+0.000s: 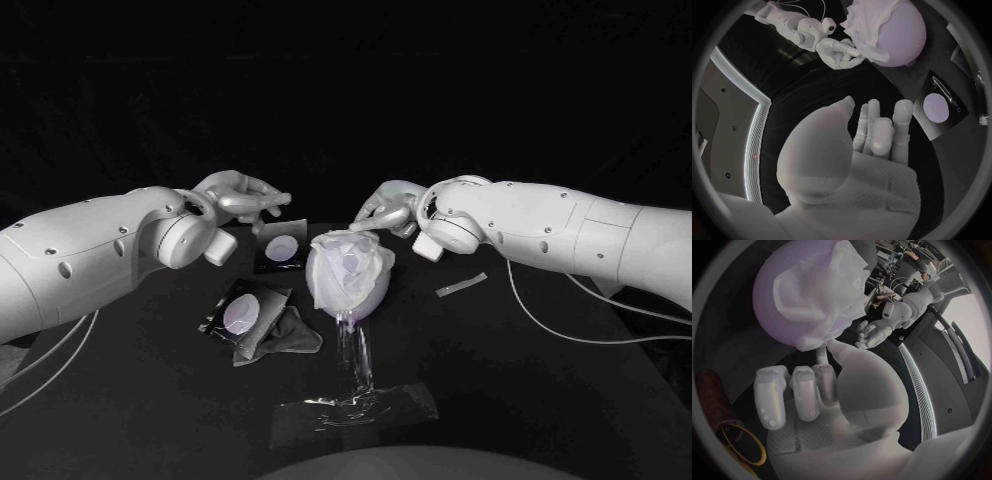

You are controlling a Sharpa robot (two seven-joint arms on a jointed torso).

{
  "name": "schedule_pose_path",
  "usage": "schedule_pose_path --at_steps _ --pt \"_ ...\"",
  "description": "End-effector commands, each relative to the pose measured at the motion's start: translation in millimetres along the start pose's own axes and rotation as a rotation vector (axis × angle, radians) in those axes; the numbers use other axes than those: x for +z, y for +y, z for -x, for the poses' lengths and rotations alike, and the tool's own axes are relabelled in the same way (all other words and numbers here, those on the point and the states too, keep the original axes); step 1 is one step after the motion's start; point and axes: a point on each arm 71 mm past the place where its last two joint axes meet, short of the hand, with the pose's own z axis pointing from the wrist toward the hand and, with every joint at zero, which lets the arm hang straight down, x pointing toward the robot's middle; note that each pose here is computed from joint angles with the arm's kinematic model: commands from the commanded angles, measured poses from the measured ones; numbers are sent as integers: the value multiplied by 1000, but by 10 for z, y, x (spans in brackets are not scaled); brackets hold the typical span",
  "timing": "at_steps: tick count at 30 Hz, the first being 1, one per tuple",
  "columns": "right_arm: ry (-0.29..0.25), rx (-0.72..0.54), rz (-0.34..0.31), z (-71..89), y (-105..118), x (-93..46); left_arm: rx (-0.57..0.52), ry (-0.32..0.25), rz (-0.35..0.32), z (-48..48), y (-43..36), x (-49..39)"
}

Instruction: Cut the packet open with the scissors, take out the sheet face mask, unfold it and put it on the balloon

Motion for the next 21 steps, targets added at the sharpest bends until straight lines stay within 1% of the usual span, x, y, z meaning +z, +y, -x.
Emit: schedule_pose_path --at_steps 1,14,21 --pt "-8 -34 31 -19 39 -1 3 -4 -10 0 -28 0" --pt "-114 -85 79 24 102 -18 4 -10 -16 6 -55 -2" --pt "-145 -82 88 41 117 -23 5 -14 -19 14 -71 -4"
